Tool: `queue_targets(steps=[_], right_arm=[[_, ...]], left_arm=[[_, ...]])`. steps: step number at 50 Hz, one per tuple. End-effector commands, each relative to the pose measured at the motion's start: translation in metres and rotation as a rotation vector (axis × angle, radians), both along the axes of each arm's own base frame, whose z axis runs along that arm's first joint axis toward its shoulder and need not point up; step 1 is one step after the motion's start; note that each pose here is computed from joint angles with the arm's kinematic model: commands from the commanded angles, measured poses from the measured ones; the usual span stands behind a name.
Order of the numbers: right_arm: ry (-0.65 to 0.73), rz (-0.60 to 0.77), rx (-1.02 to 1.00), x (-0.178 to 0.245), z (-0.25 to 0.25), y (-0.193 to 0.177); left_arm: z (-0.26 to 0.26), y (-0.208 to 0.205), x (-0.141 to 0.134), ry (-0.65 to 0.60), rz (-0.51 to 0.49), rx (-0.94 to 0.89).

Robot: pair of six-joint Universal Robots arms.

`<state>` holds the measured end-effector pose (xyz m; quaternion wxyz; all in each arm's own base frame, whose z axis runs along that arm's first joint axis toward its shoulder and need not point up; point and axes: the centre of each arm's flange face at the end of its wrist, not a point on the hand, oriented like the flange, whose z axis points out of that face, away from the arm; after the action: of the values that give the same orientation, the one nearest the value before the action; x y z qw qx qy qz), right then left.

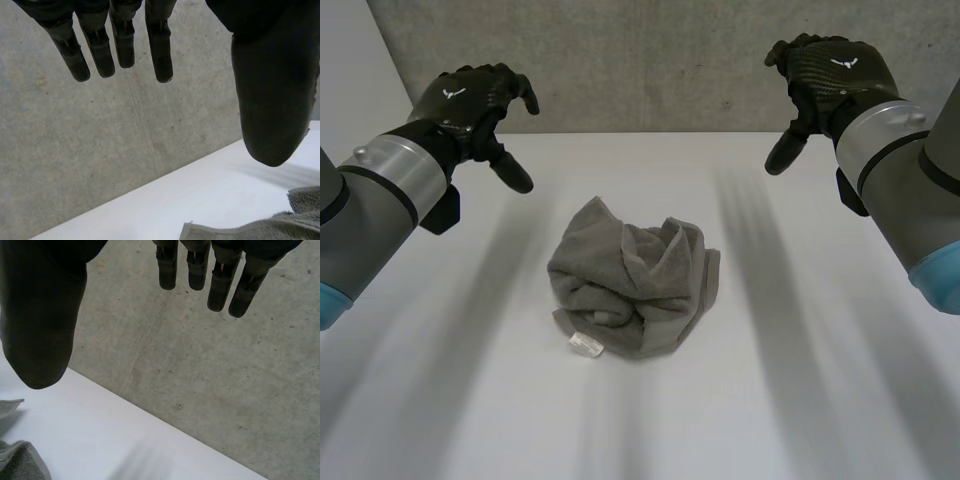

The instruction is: Fold the towel.

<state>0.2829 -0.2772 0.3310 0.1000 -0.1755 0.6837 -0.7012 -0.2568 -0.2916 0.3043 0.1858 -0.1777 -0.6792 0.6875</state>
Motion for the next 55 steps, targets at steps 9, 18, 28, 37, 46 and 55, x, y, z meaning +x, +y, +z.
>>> queue_targets(steps=[9,18,28,37,46,55], right_arm=[[-0.001,-0.02,-0.004,-0.006,0.002,-0.006],[0.046,0.059,-0.005,0.003,-0.006,-0.011],[0.31,0.374,0.037,0.04,-0.08,-0.015],[0.409,0.488,0.1,0.075,-0.151,-0.013],[0.44,0.499,0.151,0.088,-0.191,-0.016],[0.421,0.503,0.102,0.09,-0.177,-0.02]], left_arm=[[-0.002,-0.001,0.0,-0.006,0.001,0.023],[-0.01,0.0,-0.006,-0.014,-0.034,0.013],[-0.075,-0.024,-0.038,-0.056,-0.249,0.06],[-0.142,-0.05,-0.06,-0.221,-0.368,0.046],[-0.184,-0.051,-0.071,-0.287,-0.414,0.123],[-0.191,-0.045,-0.081,-0.344,-0.453,0.091]])
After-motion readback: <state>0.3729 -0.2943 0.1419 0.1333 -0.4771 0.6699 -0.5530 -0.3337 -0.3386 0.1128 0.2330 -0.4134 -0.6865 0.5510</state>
